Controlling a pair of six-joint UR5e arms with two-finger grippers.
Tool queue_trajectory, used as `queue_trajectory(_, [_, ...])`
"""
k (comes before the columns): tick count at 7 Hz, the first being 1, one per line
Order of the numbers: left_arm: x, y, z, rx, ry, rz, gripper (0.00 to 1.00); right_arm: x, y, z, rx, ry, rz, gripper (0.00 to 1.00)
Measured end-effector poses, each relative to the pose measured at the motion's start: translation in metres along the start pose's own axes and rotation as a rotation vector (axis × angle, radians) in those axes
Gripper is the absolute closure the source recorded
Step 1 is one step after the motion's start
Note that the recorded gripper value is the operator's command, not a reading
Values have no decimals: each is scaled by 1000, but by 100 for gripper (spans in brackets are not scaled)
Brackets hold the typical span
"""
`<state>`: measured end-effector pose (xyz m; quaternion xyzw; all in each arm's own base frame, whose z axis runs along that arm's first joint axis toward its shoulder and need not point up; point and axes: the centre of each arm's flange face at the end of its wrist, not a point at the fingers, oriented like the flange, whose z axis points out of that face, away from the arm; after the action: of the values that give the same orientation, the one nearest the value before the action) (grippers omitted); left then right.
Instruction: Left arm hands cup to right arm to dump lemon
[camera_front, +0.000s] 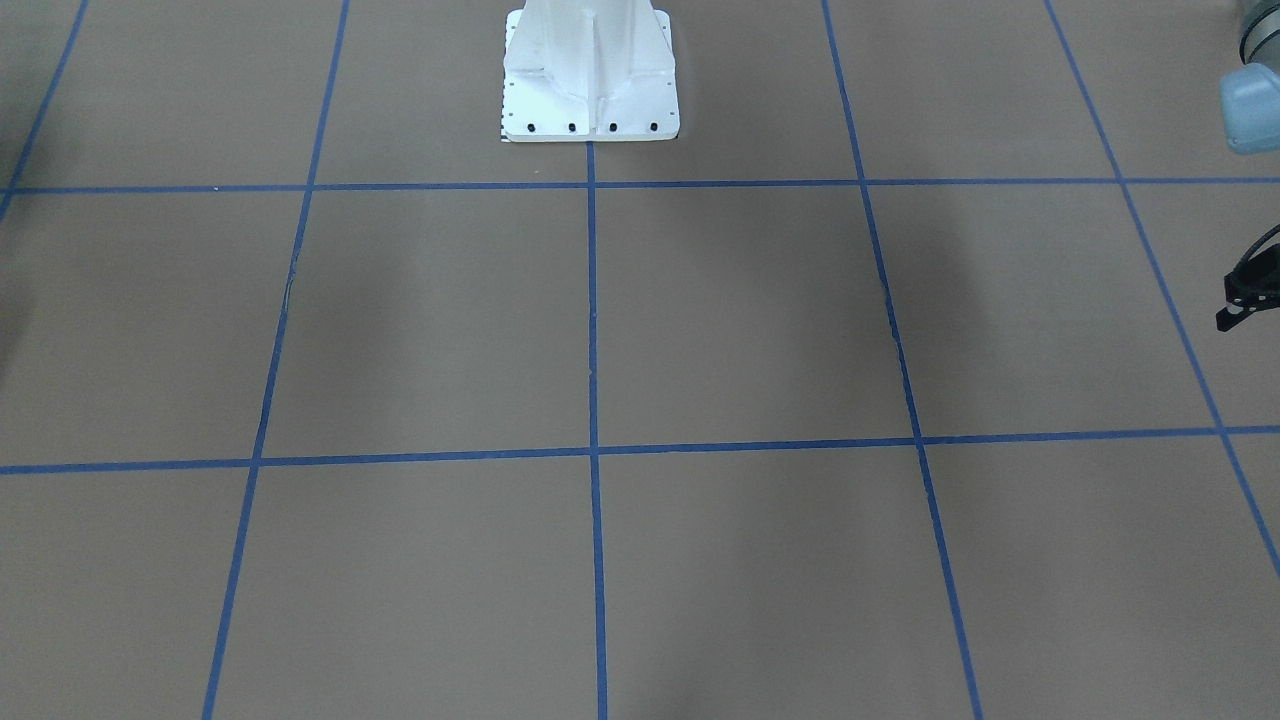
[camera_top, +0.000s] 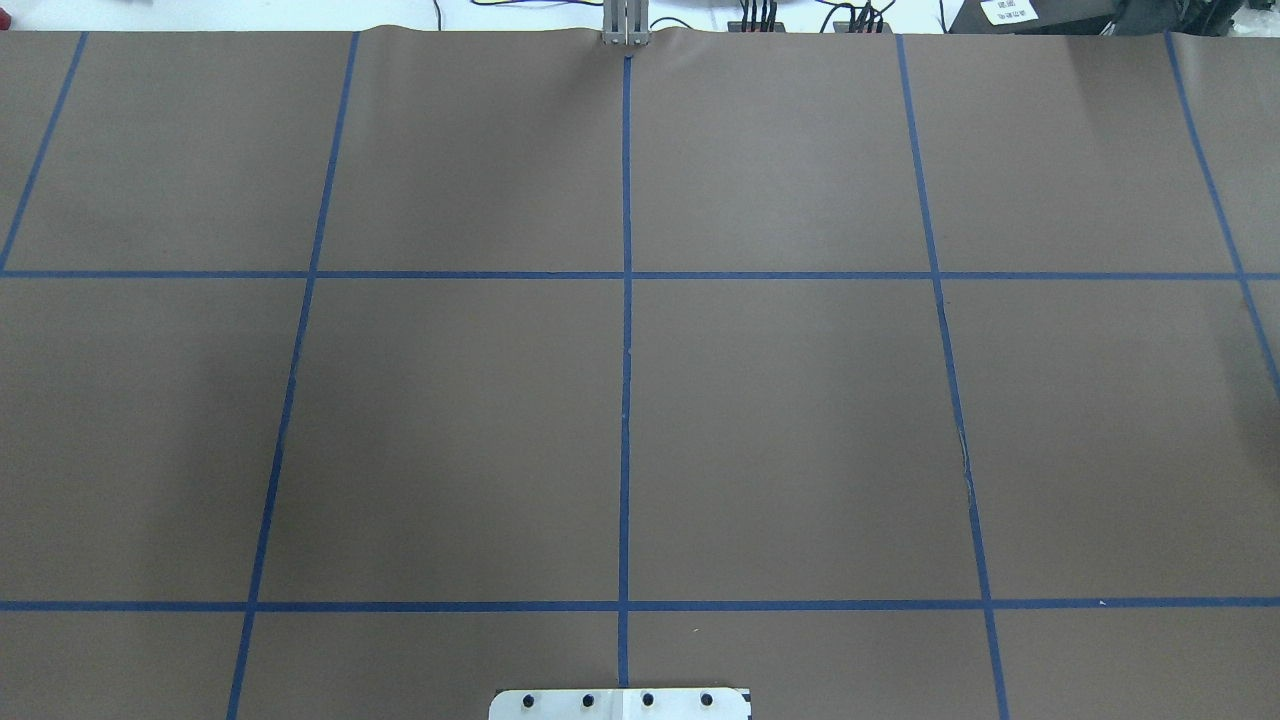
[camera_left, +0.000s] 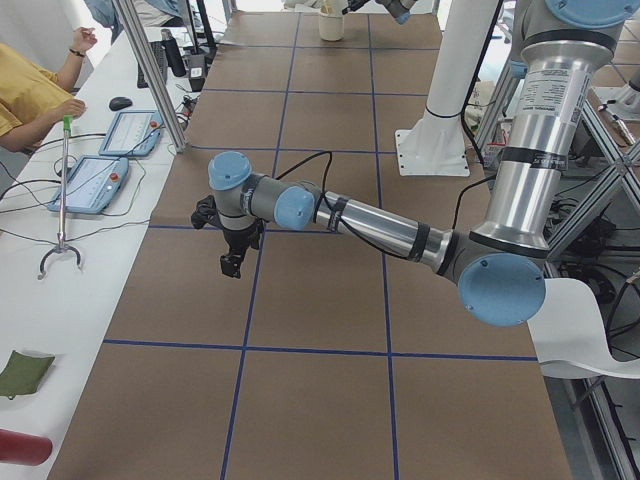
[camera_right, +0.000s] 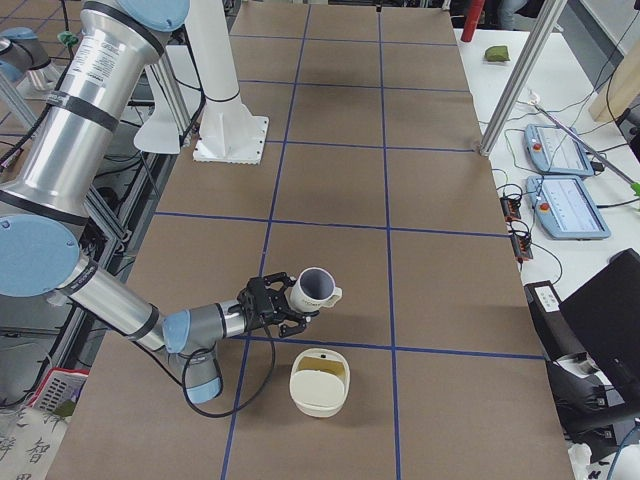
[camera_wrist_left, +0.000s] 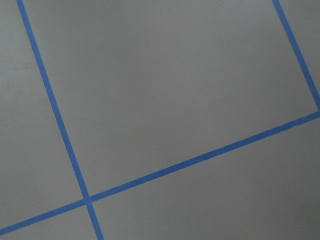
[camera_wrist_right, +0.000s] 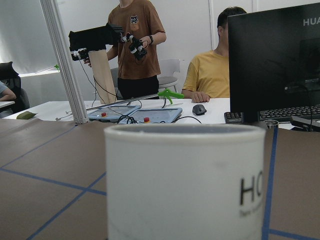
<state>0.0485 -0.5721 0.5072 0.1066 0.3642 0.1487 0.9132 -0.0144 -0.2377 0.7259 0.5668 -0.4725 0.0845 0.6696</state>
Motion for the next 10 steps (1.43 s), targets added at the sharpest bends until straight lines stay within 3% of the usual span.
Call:
queue_trajectory(2, [-1, 1, 1, -1, 0, 0, 0, -17, -12, 37, 28, -7, 17, 100])
queue_trajectory(4, [-1, 2, 2, -3, 0, 0, 0, -13, -18, 40, 50, 14, 26, 100])
queue_trajectory(7, [0, 0, 2, -2, 0, -2, 0, -1, -27, 38, 81, 72, 162, 100])
queue_trajectory(9, [0, 0, 1, -1, 0, -3, 0, 3, -54, 74, 102, 145, 215, 100])
queue_trajectory(10, [0, 0, 1, 0, 0, -4, 0, 4, -93, 108, 82, 188, 216, 100])
